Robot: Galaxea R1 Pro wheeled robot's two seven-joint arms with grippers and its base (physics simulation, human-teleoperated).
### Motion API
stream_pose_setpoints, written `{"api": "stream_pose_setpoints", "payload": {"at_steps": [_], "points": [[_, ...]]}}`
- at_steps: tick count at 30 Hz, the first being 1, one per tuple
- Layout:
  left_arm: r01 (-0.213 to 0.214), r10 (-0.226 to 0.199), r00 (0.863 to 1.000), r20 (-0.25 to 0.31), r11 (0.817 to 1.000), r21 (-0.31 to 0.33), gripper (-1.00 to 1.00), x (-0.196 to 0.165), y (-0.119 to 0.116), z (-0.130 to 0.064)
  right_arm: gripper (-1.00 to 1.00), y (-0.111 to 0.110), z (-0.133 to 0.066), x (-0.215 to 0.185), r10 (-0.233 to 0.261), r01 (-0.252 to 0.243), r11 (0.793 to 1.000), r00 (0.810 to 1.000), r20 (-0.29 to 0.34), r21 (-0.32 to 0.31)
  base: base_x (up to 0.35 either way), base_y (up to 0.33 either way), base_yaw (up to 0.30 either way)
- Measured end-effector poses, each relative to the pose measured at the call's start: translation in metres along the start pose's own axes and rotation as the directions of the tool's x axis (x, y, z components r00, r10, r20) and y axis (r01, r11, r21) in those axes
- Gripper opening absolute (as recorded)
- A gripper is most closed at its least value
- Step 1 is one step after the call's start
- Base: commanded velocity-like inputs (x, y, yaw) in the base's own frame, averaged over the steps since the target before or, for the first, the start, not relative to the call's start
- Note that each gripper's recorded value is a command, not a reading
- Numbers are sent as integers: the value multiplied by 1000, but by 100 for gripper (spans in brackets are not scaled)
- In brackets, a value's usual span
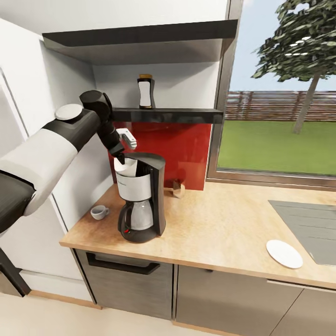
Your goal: Set up a coffee station on the kitchen countertop: keep the coffee maker on the countertop, move the bottle of coffee from the kitchen shelf to the counter next to the coffee maker, place a paper coffee filter on top of the coffee maker, put the saucer next to the coffee maker with the coffee cup on the saucer, and place the electric kettle next to the coffee maker.
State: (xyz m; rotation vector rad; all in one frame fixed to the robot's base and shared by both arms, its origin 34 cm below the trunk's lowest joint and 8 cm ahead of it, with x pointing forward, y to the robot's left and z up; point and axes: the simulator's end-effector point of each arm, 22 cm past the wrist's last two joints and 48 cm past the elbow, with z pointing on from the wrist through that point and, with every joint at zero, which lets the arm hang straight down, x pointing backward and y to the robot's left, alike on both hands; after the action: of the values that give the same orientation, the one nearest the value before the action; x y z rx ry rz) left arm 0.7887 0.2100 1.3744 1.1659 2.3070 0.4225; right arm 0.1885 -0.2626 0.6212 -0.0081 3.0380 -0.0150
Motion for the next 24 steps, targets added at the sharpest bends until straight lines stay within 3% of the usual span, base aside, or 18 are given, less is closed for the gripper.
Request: {"api": "stream_pose_setpoints", "payload": {"at_steps": [5,10,24], "points": [[-1,1,1000,-1,1000,0,100,1,1,0,100,0,0,0,0,0,1000,1000,1,0,-11,0,256],[-4,4,1000,-1,1000,2,100,0,0,2,100,0,0,-1,0,0,1000,1000,1,0,-222,0,238],[-5,5,1000,0,1000,1,100,0,0,2,100,0,0,-1,0,0,1000,1000,1,0,-327,0,28]]}}
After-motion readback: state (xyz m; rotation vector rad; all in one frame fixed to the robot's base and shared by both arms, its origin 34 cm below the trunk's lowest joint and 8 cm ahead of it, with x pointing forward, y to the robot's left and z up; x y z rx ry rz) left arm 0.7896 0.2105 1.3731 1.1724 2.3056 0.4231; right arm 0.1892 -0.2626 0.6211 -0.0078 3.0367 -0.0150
